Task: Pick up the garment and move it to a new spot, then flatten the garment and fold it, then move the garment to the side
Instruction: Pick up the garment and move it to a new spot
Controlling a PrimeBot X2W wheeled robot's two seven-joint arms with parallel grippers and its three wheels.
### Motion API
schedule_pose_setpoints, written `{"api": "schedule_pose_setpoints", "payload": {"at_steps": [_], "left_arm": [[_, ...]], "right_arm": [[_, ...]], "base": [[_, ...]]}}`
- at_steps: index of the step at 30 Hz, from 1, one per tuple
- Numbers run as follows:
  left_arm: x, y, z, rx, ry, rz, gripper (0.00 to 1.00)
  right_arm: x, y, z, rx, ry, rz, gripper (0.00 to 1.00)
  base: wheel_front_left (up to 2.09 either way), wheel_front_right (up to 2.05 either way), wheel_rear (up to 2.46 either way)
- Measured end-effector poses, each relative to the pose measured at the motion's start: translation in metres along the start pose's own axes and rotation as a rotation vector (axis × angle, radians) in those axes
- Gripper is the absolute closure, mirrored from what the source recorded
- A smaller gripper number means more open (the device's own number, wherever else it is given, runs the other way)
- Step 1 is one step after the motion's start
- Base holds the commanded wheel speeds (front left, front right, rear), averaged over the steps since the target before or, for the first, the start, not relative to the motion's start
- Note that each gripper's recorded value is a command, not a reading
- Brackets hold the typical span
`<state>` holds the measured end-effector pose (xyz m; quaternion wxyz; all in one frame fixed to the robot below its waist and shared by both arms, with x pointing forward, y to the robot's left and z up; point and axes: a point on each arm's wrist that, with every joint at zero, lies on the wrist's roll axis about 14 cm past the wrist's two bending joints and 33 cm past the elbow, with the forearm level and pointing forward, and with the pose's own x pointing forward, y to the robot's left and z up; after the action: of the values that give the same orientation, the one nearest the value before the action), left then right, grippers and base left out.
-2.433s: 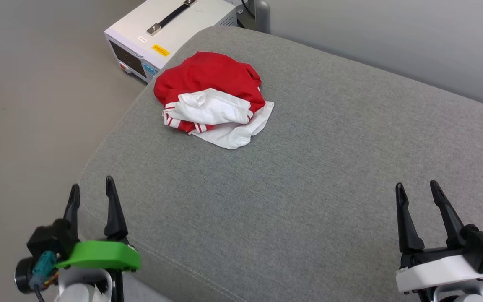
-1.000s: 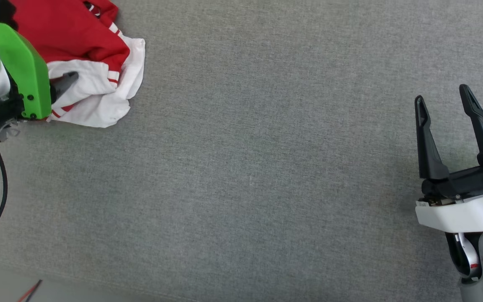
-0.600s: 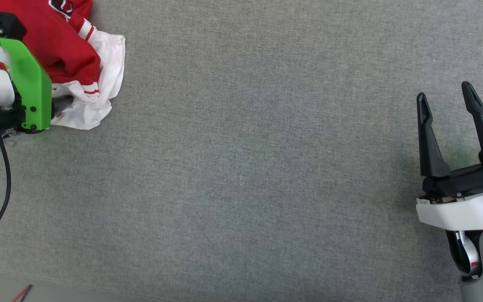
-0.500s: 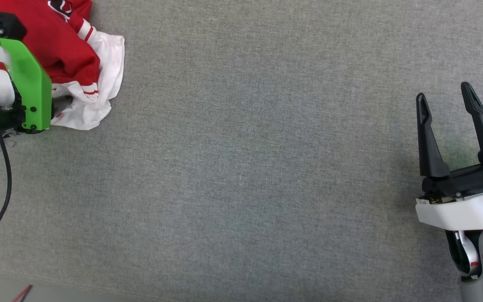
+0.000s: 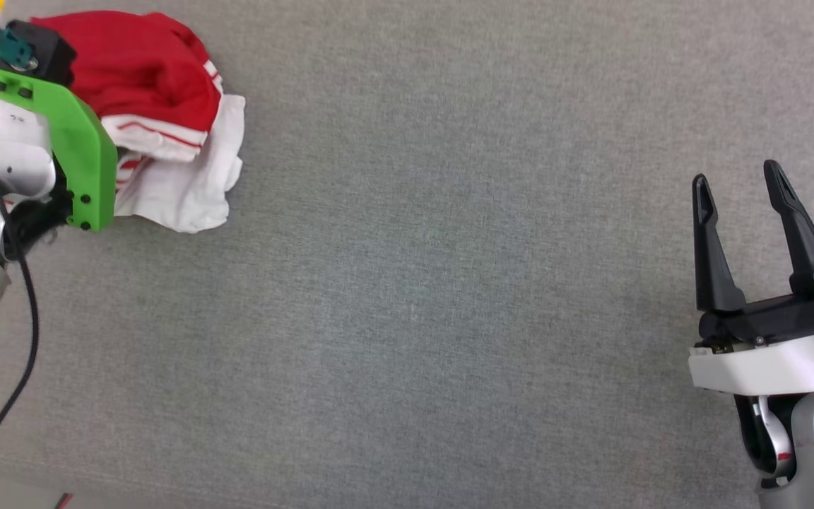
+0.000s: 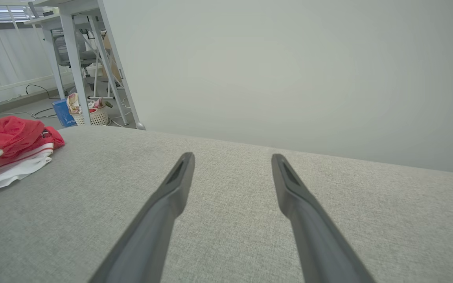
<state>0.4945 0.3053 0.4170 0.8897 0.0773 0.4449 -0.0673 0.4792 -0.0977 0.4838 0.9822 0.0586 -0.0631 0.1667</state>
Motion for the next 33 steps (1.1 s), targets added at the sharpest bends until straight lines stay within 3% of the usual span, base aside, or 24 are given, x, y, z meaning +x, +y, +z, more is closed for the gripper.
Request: {"api": "schedule_pose_setpoints", "payload": {"at_steps": [7,14,24,33], "left_arm": [[-0.054,-0.011,0.064,0.133,-0.257,-0.007,1.00],[-0.087,-0.063,0.114,0.300,-0.439,-0.086,1.00],[-0.088,-0.211,0.152,0.485,-0.585,-0.375,1.00],[-0.076,-0.350,0.122,0.621,-0.580,-0.688,1.00]], "right_arm": [[-0.005,0.011,0.031,0.007,-0.063,0.001,0.00],[-0.017,0.006,0.052,0.008,-0.102,-0.038,0.00],[-0.041,-0.020,0.070,-0.029,-0.122,-0.134,0.00],[-0.065,-0.061,0.079,-0.085,-0.124,-0.269,0.00]], "base": [[0.00,0.00,0.00],[0.00,0.00,0.00],[0.00,0.00,0.00],[0.00,0.00,0.00]]}}
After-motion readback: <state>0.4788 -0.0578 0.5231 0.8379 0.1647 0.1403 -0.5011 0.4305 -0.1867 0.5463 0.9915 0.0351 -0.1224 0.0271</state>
